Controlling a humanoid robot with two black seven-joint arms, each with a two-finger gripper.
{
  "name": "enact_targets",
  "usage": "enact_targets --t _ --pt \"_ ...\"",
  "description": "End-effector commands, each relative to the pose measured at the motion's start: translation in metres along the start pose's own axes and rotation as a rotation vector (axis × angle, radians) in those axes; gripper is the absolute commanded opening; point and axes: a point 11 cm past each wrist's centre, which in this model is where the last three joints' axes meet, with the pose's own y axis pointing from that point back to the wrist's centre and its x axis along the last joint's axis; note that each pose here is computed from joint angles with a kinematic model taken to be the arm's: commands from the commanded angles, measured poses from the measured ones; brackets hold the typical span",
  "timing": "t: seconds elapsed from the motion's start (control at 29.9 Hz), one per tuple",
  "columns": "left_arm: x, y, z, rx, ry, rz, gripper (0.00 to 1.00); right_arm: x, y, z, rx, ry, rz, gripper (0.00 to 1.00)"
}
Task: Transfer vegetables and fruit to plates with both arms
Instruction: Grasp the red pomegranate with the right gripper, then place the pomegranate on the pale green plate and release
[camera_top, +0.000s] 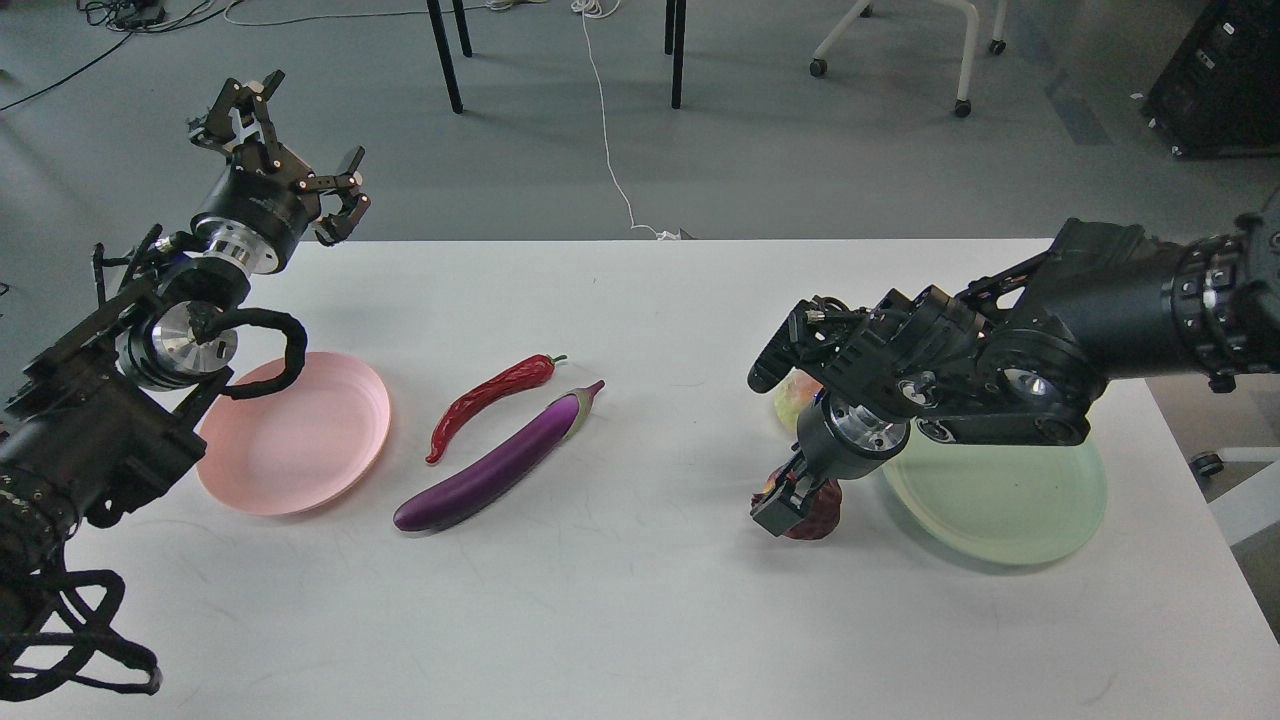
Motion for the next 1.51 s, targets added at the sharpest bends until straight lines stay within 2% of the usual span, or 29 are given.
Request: enact_targets --t 0.0,0.17,0.33,0.47,0.67,0.9,1.07,1.21,1.31,1.47 --pt "0.001 0.0 0.001 -0.001 -0.001 0.001 0.98 -0.006 -0.003 0.0 0.01 -0.014 -0.007 0.74" --pt "0.0 0.0 0.0 0.0 0.0 0.0 0.98 0.0 0.001 0.001 0.004 -0.01 0.009 0.57" --pt "0.001 0.0 0.001 -0.001 -0.001 0.001 0.98 0.027 0.03 0.012 -0.021 -0.036 0.119 0.55" --pt "0.003 0.001 0.004 -0.003 -0.007 0.006 0.98 0.024 0.062 0.029 -0.06 -0.057 0.157 0.55" --pt "0.003 0.001 0.004 -0.003 -0.007 0.006 0.98 -0.029 0.092 0.047 -0.088 -0.092 0.125 0.56" --pt "0.002 0.001 0.001 0.002 -0.004 0.004 0.98 -0.112 0.082 0.077 -0.12 -0.233 0.049 0.57" --pt "0.002 0.001 0.0 0.004 -0.006 0.004 0.98 -0.154 0.069 0.085 -0.122 -0.314 0.027 0.62" --pt "0.002 0.001 0.001 0.004 -0.01 0.004 0.98 -0.16 0.066 0.089 -0.132 -0.324 0.061 0.76" --pt "0.001 0.001 -0.001 0.006 -0.008 0.004 0.98 -0.16 0.068 0.09 -0.135 -0.331 0.074 0.94" --pt "0.0 0.001 -0.002 0.008 -0.007 0.0 0.98 -0.144 0.069 0.089 -0.123 -0.328 0.117 0.96"
